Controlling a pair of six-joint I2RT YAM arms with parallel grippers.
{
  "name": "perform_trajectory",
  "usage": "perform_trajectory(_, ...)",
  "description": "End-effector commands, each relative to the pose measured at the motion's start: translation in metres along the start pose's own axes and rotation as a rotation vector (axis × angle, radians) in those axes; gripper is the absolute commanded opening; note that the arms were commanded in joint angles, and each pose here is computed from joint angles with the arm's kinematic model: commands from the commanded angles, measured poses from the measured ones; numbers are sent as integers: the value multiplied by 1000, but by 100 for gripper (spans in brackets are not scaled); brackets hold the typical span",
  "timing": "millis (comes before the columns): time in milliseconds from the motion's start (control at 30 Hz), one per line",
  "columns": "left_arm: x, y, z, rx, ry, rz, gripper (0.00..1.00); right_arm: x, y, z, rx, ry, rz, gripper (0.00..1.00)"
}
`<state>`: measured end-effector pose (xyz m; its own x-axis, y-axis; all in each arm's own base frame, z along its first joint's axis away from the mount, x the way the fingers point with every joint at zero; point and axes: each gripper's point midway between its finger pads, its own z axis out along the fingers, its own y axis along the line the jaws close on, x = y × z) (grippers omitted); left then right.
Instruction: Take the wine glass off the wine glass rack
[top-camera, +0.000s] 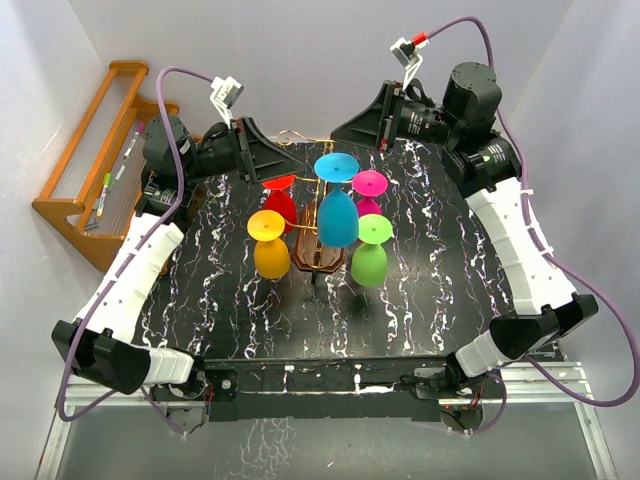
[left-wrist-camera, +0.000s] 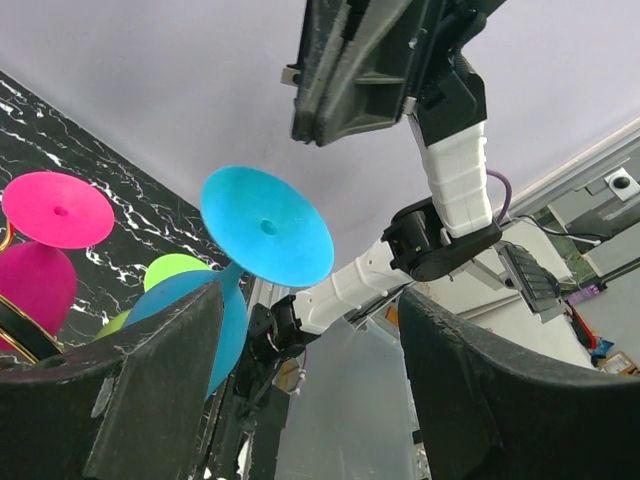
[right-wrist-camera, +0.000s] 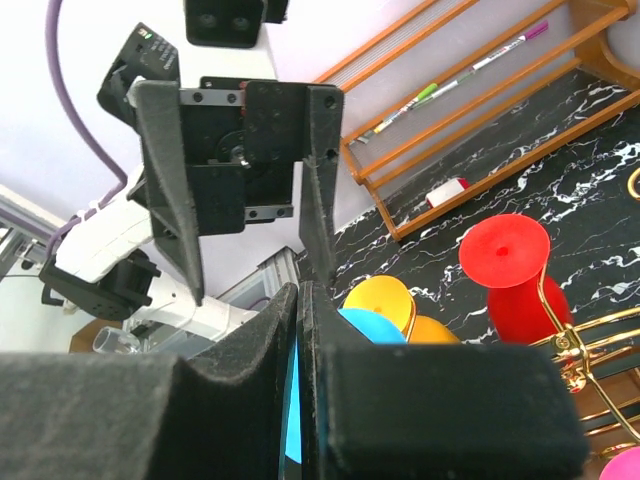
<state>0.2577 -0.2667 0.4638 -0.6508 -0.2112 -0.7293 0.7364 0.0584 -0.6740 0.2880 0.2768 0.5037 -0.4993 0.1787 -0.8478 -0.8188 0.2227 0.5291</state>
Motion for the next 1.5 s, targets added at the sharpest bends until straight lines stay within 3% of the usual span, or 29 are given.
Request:
perform_trajectory(0, 4, -32, -11, 27, 1, 80, 68, -22, 17, -2, 5, -65, -93, 8)
perform_trajectory(433, 14, -13, -10, -14, 20, 37, 68, -22, 8, -6, 79, -88, -105, 10)
perform_trajectory(600, 14, -17, -11, -16, 33, 27, 68, -34, 8, -19, 172, -162, -137, 45)
perform_trajectory(700, 16, -13, -9, -21, 54, -16, 68, -43, 7, -32, 246, -224, -150, 58)
perform_trajectory(867, 20, -3, -7, -32, 80, -68, 65, -42, 4, -50, 350, -265, -154, 61)
perform_trajectory(1067, 23, 0, -10, -63, 70, -59, 66, 5, 3, -54, 285, -142, -221, 64)
perform_trajectory(1467, 13, 2, -3, -46, 55, -109, 63, 25, -16, -45, 301, -89, -60, 58)
